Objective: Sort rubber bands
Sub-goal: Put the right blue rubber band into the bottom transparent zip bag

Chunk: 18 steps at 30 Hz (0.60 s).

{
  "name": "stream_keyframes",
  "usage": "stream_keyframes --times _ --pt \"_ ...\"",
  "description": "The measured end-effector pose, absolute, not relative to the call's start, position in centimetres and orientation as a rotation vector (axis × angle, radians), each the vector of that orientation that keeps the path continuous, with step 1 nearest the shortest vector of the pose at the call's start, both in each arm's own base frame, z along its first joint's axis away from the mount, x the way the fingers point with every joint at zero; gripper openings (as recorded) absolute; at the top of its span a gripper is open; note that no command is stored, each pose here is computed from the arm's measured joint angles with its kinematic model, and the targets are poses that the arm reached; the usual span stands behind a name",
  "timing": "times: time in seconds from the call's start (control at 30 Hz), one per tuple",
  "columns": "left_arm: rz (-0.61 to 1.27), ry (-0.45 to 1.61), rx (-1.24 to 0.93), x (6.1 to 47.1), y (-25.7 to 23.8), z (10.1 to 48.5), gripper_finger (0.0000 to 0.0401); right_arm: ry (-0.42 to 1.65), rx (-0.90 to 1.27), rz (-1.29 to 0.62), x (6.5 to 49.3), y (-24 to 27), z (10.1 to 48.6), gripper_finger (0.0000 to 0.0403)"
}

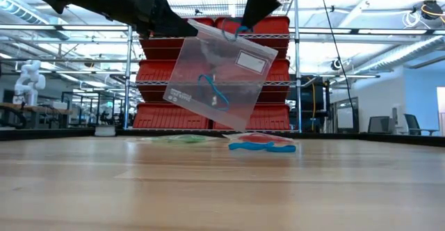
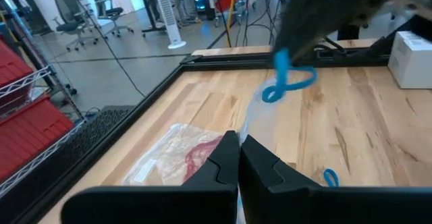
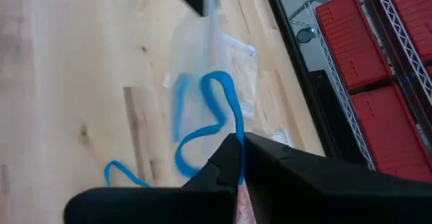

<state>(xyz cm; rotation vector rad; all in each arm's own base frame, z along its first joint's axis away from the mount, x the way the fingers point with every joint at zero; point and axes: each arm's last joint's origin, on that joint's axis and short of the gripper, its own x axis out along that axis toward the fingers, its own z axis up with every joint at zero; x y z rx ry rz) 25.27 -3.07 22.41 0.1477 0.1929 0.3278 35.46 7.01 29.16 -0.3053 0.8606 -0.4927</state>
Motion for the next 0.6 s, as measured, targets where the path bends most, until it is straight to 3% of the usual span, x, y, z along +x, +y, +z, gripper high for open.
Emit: stream_keyframes --times 0.6 --pt "0.318 0.196 0.123 25.27 -3.10 22.33 0.0001 0.841 -0.363 -0.443 36.26 6.64 29.20 0.0000"
